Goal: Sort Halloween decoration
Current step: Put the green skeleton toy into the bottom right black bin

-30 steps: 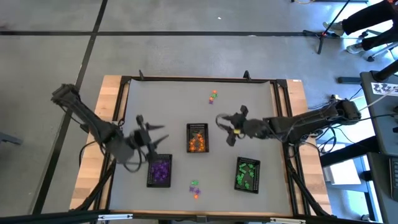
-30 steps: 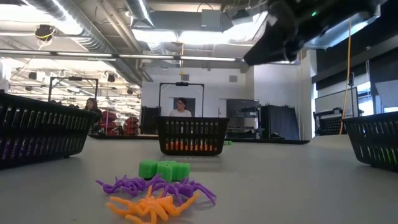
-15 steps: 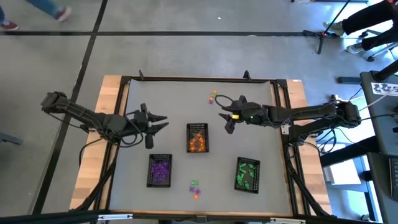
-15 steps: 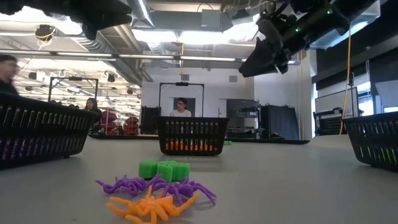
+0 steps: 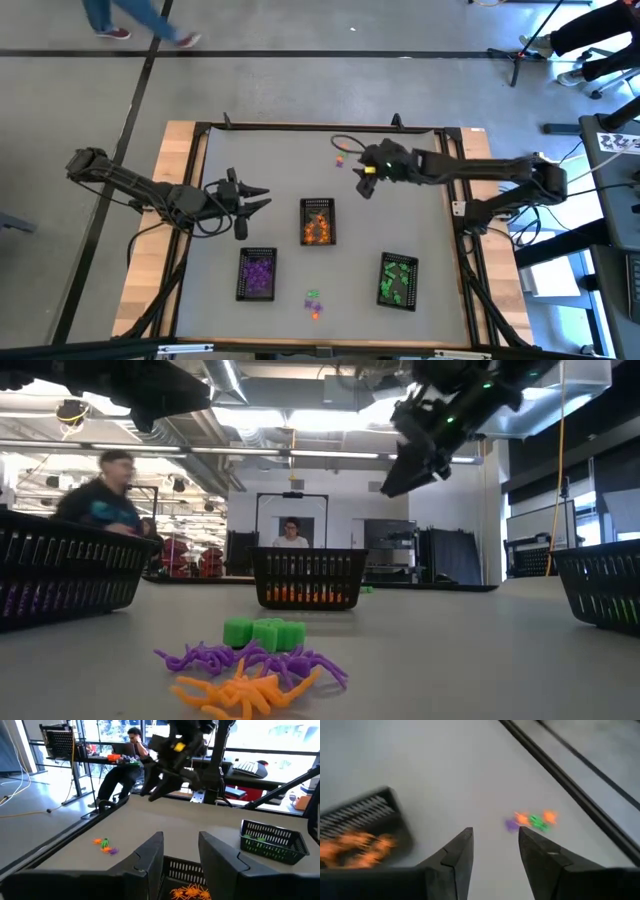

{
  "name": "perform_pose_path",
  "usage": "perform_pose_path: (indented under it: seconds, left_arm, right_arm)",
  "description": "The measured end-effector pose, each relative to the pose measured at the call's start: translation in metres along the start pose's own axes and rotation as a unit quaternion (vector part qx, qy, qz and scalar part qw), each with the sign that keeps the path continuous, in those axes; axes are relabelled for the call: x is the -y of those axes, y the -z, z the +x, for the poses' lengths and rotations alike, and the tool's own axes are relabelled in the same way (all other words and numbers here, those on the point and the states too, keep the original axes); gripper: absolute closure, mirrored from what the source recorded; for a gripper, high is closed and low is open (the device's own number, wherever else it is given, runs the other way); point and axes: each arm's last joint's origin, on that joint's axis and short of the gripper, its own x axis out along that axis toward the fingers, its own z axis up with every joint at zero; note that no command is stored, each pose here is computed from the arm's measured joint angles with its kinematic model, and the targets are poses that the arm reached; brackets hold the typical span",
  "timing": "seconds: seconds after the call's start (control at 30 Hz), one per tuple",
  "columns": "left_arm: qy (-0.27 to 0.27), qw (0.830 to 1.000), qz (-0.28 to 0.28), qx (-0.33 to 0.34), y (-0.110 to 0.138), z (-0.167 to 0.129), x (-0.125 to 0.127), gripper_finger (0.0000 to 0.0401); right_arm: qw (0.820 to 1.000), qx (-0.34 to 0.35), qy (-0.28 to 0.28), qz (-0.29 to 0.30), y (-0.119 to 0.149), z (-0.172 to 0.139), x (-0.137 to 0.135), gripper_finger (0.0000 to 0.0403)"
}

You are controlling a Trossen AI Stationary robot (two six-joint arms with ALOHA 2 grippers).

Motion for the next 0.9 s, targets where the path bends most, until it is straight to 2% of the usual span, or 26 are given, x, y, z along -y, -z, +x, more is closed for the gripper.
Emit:
perform_pose_path:
  seconds: [0.2, 0.3, 0.47, 0.67, 0.9]
  left_arm:
    - [0.0, 1.0, 0.001, -0.002, 0.0, 0.0, 0.0, 0.0286]
    - [0.0, 1.0, 0.001, -0.002, 0.0, 0.0, 0.0, 0.0286]
    - [0.0, 1.0, 0.001, -0.001, 0.0, 0.0, 0.0, 0.0286]
    - [0.0, 1.0, 0.001, -0.002, 0.0, 0.0, 0.0, 0.0286]
    - [0.0, 1.0, 0.002, -0.004, 0.001, 0.0, 0.0, 0.0286]
  right_arm:
    - [0.996, -0.092, -0.012, -0.001, -0.02, 0.035, 0.029, 0.0249]
    - [0.993, -0.117, -0.019, 0.012, -0.029, 0.056, 0.045, 0.0249]
    - [0.989, -0.148, -0.016, -0.011, -0.042, 0.086, 0.064, 0.0249]
    - [0.981, -0.193, -0.019, -0.019, -0.052, 0.113, 0.069, 0.0249]
    - [0.974, -0.224, -0.005, -0.022, -0.047, 0.146, 0.068, 0.0249]
